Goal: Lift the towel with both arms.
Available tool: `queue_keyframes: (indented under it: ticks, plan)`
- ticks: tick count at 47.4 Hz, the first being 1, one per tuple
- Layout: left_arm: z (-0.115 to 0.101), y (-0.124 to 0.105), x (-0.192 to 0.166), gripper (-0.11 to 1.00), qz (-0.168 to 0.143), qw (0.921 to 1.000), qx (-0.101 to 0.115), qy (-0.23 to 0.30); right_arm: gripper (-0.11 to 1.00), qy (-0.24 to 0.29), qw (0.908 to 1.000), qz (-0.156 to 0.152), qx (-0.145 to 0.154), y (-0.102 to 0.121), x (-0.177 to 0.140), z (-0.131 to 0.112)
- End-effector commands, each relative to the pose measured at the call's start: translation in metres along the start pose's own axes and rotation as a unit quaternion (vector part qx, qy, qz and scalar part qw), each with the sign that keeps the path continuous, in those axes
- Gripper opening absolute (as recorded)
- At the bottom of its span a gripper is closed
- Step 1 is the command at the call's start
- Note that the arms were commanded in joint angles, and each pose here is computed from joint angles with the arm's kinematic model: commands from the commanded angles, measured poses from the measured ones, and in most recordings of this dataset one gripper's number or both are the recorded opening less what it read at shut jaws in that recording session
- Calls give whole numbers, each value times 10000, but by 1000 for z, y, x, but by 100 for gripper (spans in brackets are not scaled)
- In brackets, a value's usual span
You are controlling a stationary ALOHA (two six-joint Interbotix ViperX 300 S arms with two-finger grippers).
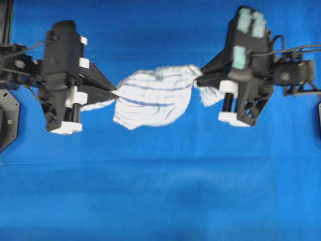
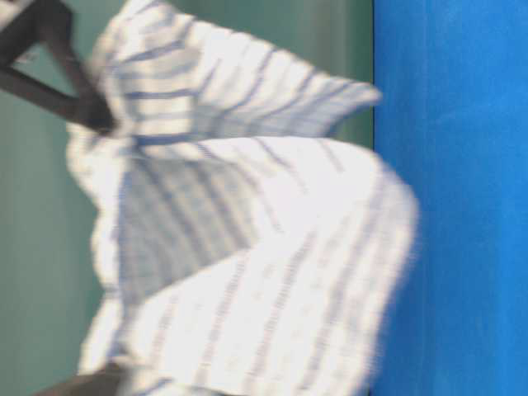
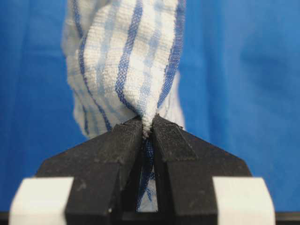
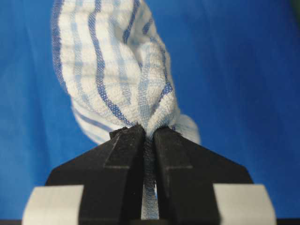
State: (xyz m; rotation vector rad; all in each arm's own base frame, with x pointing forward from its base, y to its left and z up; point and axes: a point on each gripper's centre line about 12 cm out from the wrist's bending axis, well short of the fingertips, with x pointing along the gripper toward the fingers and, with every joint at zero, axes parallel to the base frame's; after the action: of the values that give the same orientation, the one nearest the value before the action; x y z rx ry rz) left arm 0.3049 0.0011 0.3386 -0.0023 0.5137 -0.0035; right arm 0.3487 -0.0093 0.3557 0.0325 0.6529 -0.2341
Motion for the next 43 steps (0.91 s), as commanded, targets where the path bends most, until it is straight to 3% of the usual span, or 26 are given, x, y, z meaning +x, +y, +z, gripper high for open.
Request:
queue_keyframes:
  ticks: [1, 8, 24, 43]
  plan:
    - [25, 0, -19, 3, 4, 9996, 19, -291, 7, -432, 9991, -17, 49, -5, -26, 26]
    - [45, 1, -35, 3, 24, 9995, 35, -314, 7, -716, 9973, -43, 158, -10, -51, 47]
    - [87, 3, -66, 3, 70, 9970, 101, -765, 7, -991, 9948, -111, 202, -18, -86, 72]
    - [91, 3, -71, 3, 85, 9958, 168, -894, 7, -1025, 9946, -131, 66, -19, -91, 75]
